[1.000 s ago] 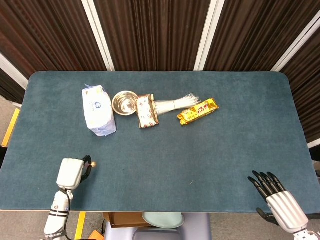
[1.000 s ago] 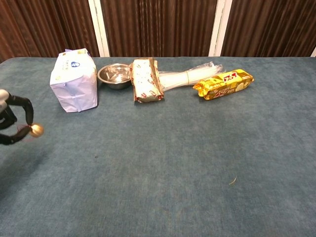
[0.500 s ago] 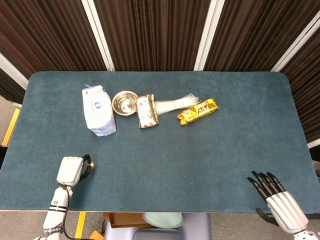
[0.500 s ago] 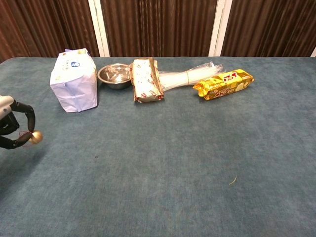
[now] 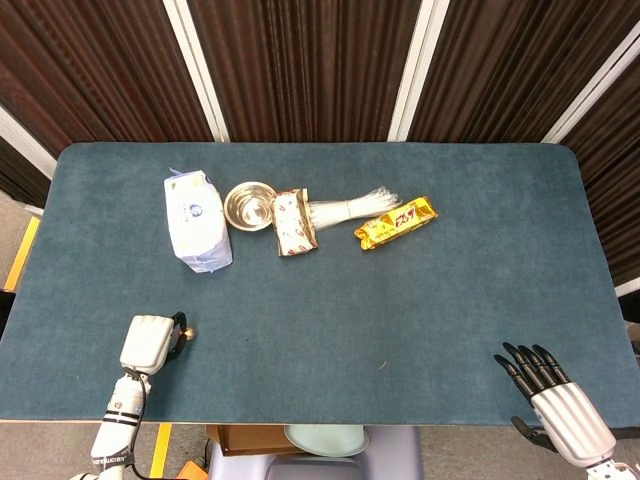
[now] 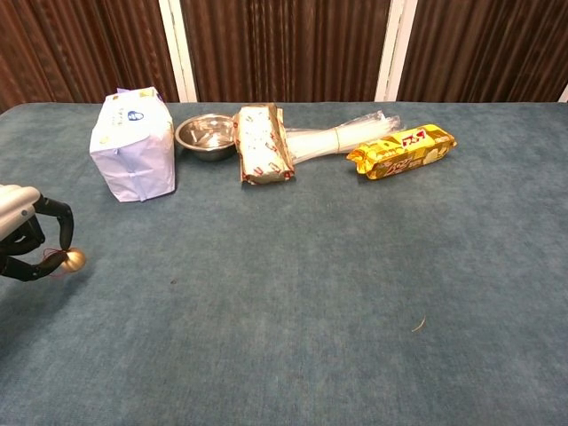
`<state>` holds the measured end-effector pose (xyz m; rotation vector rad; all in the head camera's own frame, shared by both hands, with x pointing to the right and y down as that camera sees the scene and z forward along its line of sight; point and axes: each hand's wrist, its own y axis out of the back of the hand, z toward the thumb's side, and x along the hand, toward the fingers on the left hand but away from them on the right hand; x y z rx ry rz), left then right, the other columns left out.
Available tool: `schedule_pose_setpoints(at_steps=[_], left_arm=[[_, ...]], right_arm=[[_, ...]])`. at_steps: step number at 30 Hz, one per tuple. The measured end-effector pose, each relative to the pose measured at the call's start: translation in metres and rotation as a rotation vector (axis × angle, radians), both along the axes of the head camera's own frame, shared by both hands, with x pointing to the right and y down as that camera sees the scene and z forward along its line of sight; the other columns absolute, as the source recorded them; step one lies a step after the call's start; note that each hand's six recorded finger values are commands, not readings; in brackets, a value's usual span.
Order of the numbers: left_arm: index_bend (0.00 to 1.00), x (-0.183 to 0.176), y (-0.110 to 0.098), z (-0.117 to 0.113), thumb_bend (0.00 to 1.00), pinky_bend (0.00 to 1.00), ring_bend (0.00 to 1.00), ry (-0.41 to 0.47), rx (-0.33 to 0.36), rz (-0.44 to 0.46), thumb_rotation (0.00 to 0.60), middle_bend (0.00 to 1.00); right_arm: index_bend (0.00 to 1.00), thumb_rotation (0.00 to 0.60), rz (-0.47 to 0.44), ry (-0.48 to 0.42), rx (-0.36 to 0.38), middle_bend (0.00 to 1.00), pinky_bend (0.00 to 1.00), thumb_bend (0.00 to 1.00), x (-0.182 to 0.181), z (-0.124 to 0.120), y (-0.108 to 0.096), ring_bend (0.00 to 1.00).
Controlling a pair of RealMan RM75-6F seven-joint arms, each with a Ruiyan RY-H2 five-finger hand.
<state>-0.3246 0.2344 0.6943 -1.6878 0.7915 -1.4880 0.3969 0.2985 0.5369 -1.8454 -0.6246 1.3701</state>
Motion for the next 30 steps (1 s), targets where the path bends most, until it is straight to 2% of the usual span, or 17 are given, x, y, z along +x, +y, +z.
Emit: schedule_pose_setpoints(at_steps=[4,9,12,18,20,21,22,23,25,26,28,30], left_arm=[[0.60,-0.001,0.001,0.003,0.42,1.00,1.00,-0.009,-0.009,0.001,0.600,1.00],[0.36,-0.003,0.004,0.007,0.42,1.00,1.00,-0.022,-0.040,0.002,0.600,1.00],[0.26,-0.002,0.004,0.006,0.42,1.00,1.00,-0.015,-0.045,-0.002,0.600,1.00],[0.18,-0.001,0.005,0.001,0.41,1.00,1.00,-0.002,-0.036,-0.003,0.600,1.00],[0.16,-0.001,0.005,-0.004,0.41,1.00,0.98,0.009,-0.030,-0.005,0.600,0.96],[0.16,-0.001,0.005,-0.009,0.42,1.00,0.92,0.022,-0.020,-0.008,0.600,0.89],[0.15,-0.001,0.005,-0.013,0.42,0.96,0.80,0.033,-0.010,-0.011,0.600,0.76],[0.15,-0.002,0.006,-0.019,0.42,0.86,0.66,0.048,0.002,-0.014,0.600,0.63],[0.12,-0.006,0.010,-0.034,0.42,0.50,0.31,0.089,0.030,-0.019,0.600,0.31],[0.11,-0.009,0.013,-0.042,0.41,0.39,0.20,0.106,0.038,-0.019,0.600,0.22],[0.09,-0.022,0.024,-0.063,0.41,0.26,0.07,0.131,0.052,-0.021,0.600,0.11],[0.09,-0.043,0.045,-0.089,0.40,0.17,0.02,0.132,0.054,-0.036,0.600,0.04]], right_arm=[[0.00,0.600,0.003,0.001,0.000,0.00,0.00,0.36,0.000,0.000,0.000,0.00],[0.00,0.600,0.003,-0.001,0.001,0.00,0.00,0.35,0.000,0.000,0.000,0.00],[0.00,0.600,0.003,-0.001,0.002,0.00,0.00,0.35,0.000,-0.001,0.000,0.00],[0.00,0.600,0.005,-0.007,0.005,0.00,0.00,0.35,0.000,-0.002,0.000,0.00],[0.00,0.600,0.006,-0.009,0.007,0.00,0.00,0.36,0.000,-0.003,0.000,0.00],[0.00,0.600,0.006,-0.010,0.008,0.00,0.00,0.36,0.000,-0.003,0.000,0.00],[0.00,0.600,0.006,-0.011,0.008,0.00,0.00,0.36,0.000,-0.003,0.000,0.00],[0.00,0.600,0.007,-0.012,0.009,0.00,0.00,0.36,0.001,-0.004,0.000,0.00],[0.00,0.600,0.009,-0.015,0.012,0.00,0.00,0.35,0.001,-0.005,-0.001,0.00],[0.00,0.600,0.010,-0.016,0.013,0.00,0.00,0.36,0.001,-0.005,-0.001,0.00],[0.00,0.600,0.011,-0.017,0.012,0.00,0.00,0.36,0.002,-0.005,-0.001,0.00],[0.00,0.600,0.013,-0.017,0.010,0.00,0.00,0.35,0.003,-0.006,-0.001,0.00]])
